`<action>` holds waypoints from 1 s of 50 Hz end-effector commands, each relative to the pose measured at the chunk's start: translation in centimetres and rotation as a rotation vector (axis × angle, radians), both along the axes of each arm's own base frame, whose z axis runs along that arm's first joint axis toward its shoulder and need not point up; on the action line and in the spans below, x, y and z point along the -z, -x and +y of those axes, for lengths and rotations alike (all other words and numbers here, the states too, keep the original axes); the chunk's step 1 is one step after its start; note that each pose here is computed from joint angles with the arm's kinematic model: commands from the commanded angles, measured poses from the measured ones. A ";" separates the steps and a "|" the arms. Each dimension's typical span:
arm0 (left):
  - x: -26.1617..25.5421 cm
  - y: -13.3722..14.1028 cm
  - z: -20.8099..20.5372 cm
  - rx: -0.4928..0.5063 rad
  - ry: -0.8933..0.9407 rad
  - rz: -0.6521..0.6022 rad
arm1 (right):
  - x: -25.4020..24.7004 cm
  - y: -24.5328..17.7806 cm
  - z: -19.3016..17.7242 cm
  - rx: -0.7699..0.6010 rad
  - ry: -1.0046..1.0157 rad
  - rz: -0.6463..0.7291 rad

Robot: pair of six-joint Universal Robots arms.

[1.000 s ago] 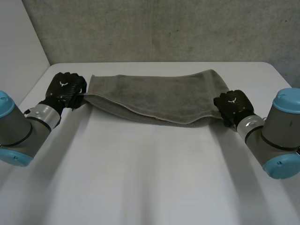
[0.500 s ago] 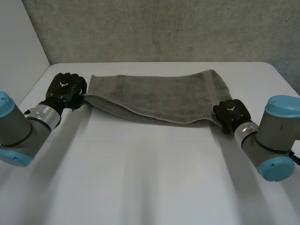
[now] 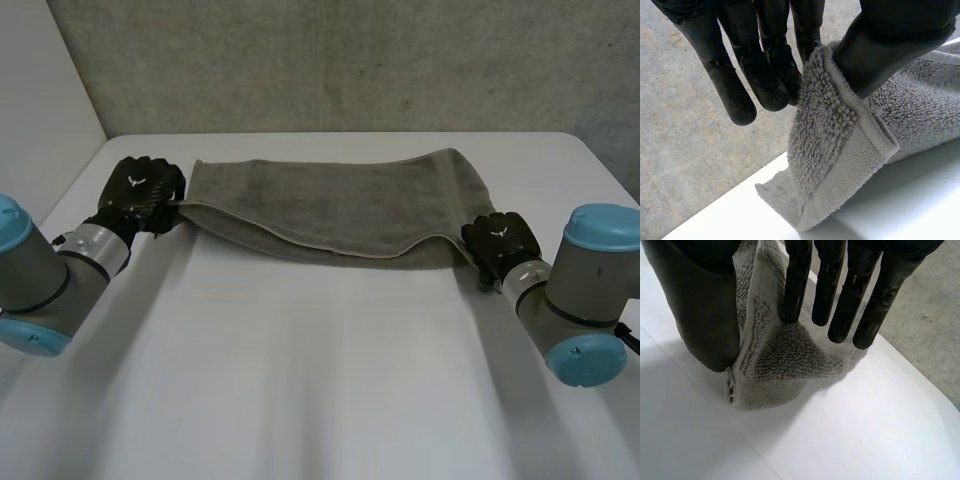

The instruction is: Fold the towel.

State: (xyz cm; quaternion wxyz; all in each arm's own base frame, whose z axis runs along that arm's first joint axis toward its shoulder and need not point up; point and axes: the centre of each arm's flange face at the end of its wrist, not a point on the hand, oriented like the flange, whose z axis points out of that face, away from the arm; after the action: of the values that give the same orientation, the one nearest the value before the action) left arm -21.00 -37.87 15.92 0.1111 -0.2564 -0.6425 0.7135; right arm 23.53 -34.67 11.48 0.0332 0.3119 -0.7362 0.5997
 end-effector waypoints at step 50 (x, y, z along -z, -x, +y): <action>0.3 0.1 0.0 0.002 -0.005 -0.002 | 0.6 -0.5 -0.8 0.130 -0.078 -0.288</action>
State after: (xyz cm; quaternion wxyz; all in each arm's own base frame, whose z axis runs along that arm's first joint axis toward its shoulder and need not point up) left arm -21.06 -37.87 15.70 0.1114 -0.2574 -0.6430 0.7126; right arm 23.99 -35.22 10.73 -0.0478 0.1748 -0.7777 0.6020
